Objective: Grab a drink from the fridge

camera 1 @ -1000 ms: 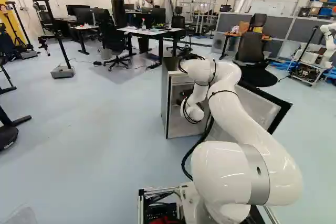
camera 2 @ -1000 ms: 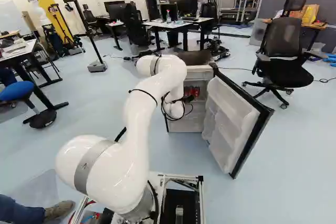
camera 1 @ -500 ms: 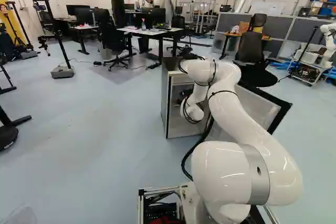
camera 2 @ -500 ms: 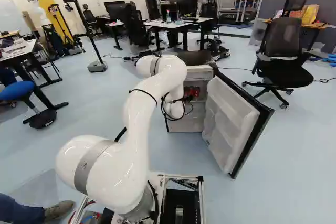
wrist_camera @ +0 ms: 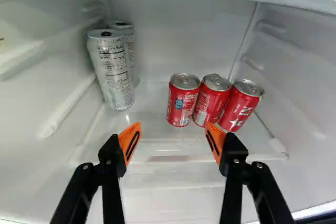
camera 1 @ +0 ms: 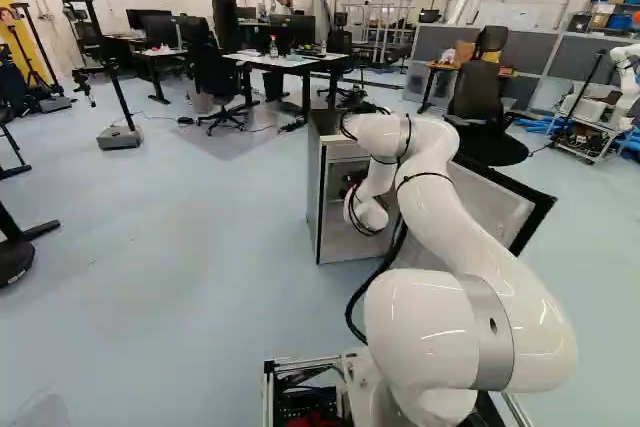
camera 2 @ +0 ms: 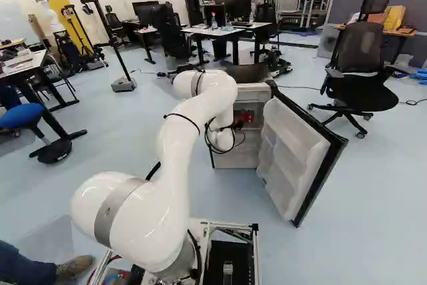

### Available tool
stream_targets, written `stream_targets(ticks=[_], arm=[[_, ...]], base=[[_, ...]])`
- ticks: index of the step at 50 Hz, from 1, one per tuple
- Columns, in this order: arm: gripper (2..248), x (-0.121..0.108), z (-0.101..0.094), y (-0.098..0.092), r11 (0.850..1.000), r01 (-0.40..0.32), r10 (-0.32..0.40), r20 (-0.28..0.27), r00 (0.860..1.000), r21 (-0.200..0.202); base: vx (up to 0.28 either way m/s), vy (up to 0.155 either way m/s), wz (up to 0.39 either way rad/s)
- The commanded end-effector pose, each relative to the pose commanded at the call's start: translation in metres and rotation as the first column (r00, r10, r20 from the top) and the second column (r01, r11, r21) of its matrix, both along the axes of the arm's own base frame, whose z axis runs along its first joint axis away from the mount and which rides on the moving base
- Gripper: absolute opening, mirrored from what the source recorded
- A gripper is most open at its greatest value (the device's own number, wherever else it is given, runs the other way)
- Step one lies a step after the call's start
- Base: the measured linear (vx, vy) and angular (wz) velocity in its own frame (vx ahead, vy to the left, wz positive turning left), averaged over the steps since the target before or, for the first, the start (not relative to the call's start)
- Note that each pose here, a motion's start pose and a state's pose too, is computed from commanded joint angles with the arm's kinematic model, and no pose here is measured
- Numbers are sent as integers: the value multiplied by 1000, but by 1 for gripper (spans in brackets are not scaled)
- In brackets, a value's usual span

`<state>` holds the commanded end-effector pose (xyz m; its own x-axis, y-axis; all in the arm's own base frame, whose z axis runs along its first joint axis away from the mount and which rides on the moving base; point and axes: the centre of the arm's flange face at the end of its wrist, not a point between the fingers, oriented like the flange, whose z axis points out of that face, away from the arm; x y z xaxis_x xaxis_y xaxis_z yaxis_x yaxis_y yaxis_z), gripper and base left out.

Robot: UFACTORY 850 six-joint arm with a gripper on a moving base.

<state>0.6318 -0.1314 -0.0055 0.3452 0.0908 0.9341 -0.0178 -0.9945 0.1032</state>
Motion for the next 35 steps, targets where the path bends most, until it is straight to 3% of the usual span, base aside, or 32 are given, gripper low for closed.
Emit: stream_targets(ticks=[35], arm=[[181,9,-3,1,1000,-5,5,17,1000,-4]], base=[[0,0,0]])
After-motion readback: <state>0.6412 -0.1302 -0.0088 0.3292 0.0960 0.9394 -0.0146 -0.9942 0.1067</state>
